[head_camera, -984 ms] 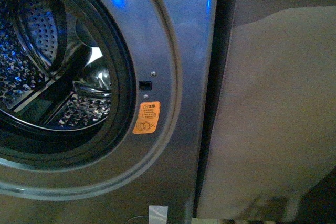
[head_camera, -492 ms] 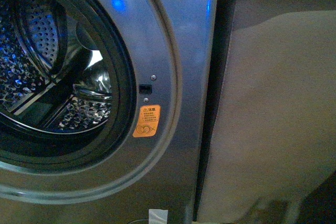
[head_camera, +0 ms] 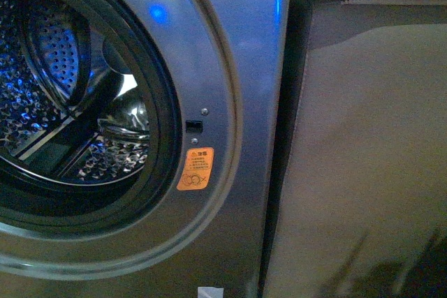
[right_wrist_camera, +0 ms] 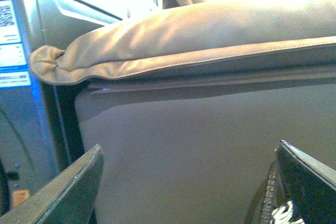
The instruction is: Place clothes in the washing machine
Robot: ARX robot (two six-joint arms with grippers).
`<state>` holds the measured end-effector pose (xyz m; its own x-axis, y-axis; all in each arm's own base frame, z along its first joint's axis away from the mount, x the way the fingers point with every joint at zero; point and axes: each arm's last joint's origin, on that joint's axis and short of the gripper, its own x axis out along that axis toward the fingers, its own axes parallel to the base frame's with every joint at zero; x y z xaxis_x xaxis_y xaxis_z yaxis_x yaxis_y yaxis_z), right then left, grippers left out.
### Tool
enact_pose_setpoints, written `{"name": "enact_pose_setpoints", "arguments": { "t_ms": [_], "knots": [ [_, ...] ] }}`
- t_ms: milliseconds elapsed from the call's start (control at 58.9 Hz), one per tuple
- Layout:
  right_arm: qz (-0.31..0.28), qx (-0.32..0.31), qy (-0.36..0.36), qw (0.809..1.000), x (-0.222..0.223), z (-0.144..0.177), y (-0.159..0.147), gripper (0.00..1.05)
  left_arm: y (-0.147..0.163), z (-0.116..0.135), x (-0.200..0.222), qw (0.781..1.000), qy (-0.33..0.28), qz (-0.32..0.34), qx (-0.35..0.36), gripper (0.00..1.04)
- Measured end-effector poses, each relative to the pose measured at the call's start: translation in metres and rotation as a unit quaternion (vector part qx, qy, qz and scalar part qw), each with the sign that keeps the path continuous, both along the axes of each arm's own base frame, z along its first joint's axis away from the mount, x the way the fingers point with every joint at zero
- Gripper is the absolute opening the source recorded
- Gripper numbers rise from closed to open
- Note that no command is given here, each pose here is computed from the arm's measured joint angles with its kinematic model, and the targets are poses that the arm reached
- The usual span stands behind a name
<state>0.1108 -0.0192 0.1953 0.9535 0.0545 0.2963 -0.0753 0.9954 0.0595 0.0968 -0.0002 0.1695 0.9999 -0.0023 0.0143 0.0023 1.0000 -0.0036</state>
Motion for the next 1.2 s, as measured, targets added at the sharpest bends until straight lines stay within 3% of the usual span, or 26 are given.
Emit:
{"name": "enact_pose_setpoints", "arguments": {
  "t_ms": [102, 373, 526, 730, 814, 1069, 1205],
  "knots": [
    [-0.011, 0.005, 0.001, 1.000, 0.009, 0.000, -0.016, 0.97, 0.000, 0.000, 0.000, 1.000, 0.000, 0.000, 0.000, 0.98],
    [-0.095, 0.049, 0.059, 0.993, 0.036, -0.001, -0.097, 0.97, 0.000, 0.000, 0.000, 1.000, 0.000, 0.000, 0.000, 0.98],
    [-0.137, 0.085, 0.157, 0.974, 0.046, -0.021, -0.144, 0.97, 0.000, 0.000, 0.000, 1.000, 0.000, 0.000, 0.000, 0.98],
    [-0.154, 0.105, 0.304, 0.934, 0.061, -0.074, -0.195, 0.97, 0.000, 0.000, 0.000, 1.000, 0.000, 0.000, 0.000, 0.98],
    [-0.138, 0.103, 0.392, 0.904, 0.076, -0.116, -0.214, 0.97, 0.000, 0.000, 0.000, 1.000, 0.000, 0.000, 0.000, 0.98],
    [-0.072, 0.095, 0.551, 0.826, 0.116, -0.191, -0.222, 0.97, 0.000, 0.000, 0.000, 1.000, 0.000, 0.000, 0.000, 0.98],
    [-0.060, 0.076, 0.595, 0.798, 0.136, -0.219, -0.224, 0.97, 0.000, 0.000, 0.000, 1.000, 0.000, 0.000, 0.000, 0.98]
  ]
}}
